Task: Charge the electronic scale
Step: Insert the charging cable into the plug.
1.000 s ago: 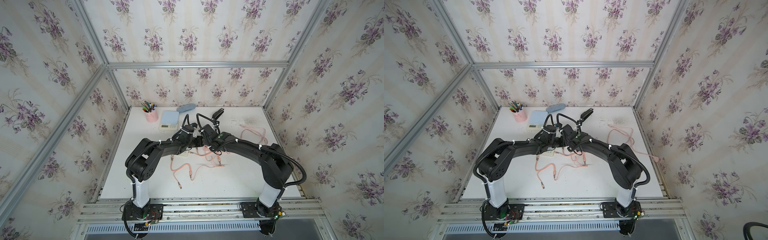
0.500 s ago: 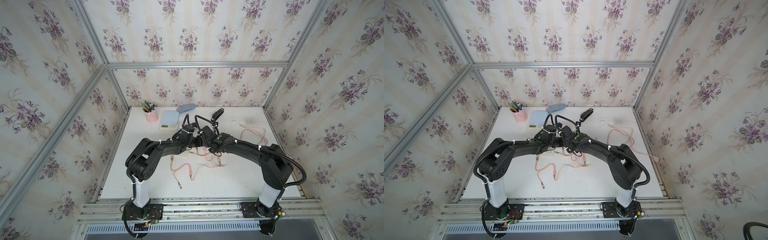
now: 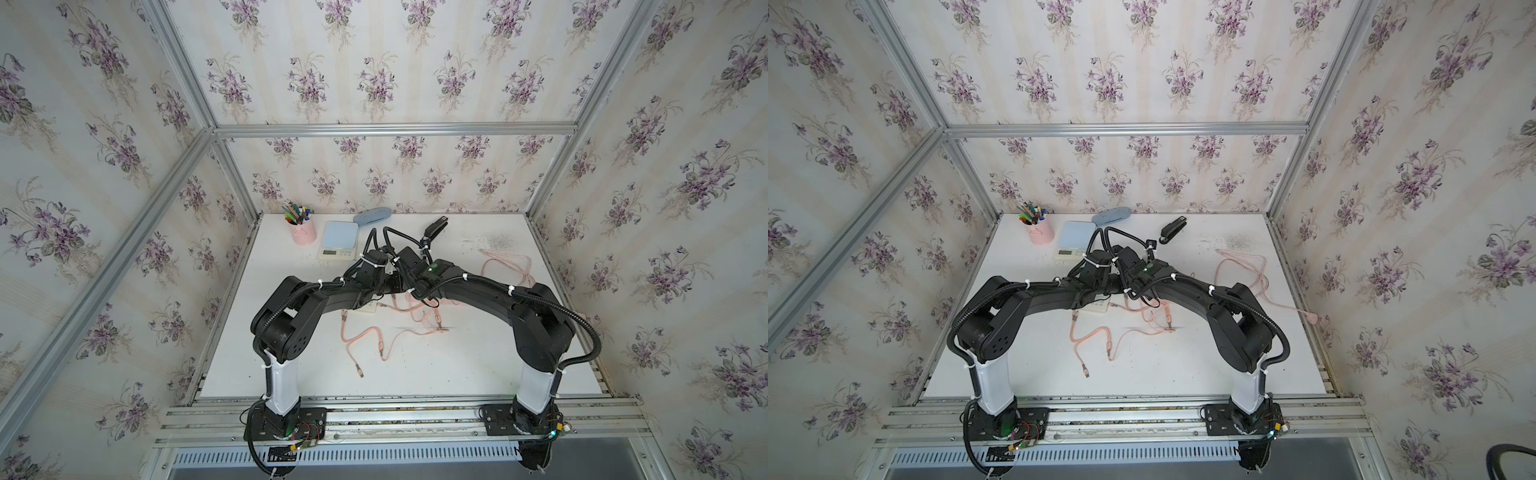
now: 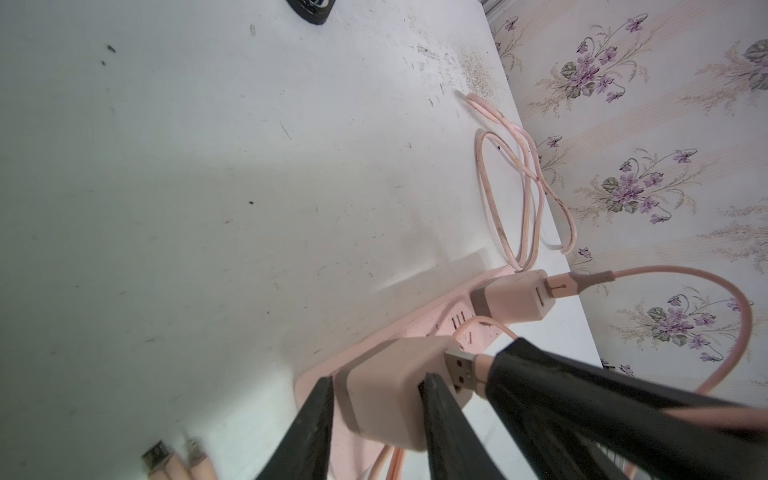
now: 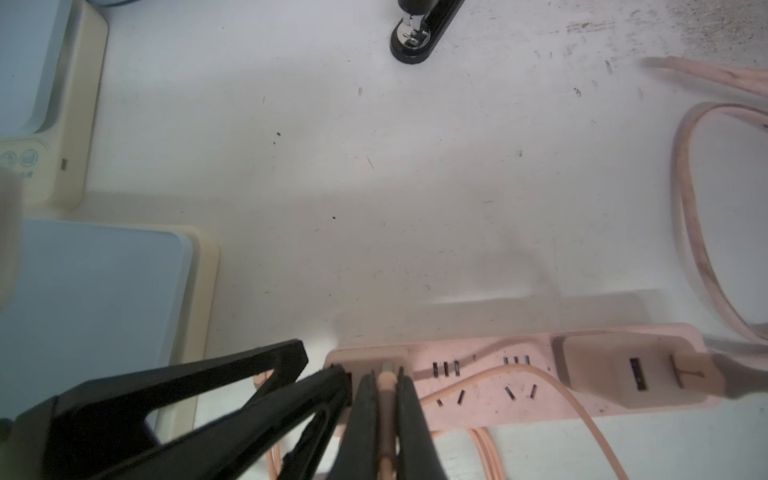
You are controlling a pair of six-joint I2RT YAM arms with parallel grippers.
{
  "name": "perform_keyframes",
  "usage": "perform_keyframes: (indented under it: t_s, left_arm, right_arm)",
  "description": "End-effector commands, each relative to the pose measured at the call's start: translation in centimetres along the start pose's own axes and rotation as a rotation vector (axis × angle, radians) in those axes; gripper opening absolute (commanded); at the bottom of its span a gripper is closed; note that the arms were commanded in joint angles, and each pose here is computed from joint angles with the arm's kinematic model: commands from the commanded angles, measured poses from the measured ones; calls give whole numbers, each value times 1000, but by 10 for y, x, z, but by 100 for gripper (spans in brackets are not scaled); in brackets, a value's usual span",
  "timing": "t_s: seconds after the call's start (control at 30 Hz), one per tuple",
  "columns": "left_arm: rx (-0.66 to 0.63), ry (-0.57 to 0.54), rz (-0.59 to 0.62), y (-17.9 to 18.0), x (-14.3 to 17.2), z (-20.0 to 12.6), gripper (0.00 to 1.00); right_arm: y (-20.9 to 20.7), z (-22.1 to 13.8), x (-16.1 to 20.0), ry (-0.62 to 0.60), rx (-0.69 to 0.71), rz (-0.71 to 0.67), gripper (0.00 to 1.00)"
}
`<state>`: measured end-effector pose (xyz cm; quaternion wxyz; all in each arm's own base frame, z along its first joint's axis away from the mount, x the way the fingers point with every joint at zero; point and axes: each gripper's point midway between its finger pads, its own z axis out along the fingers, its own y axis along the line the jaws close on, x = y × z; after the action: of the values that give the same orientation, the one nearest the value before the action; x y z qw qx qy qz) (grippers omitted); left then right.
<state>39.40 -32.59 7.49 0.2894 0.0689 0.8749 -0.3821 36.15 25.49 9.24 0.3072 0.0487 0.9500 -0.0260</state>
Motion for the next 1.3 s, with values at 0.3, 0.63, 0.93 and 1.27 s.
perform_keyframes:
  t_s: [0.3,0.63,0.93,1.27]
  left_arm:
    - [-80,91,-8,25,32,0,35]
    - [-93,104,-3,30,38,1,34]
    - [-83,98,54,27,39,0,31]
    - [-113,115,153,29,54,-2,26]
  right_arm:
    - [-4,4,66,360,-95,-46,0]
    - [-15,8,51,386,-76,-48,0]
    - [-20,-3,46,395,-59,-71,0]
    - [-12,-12,38,475,-111,-97,0]
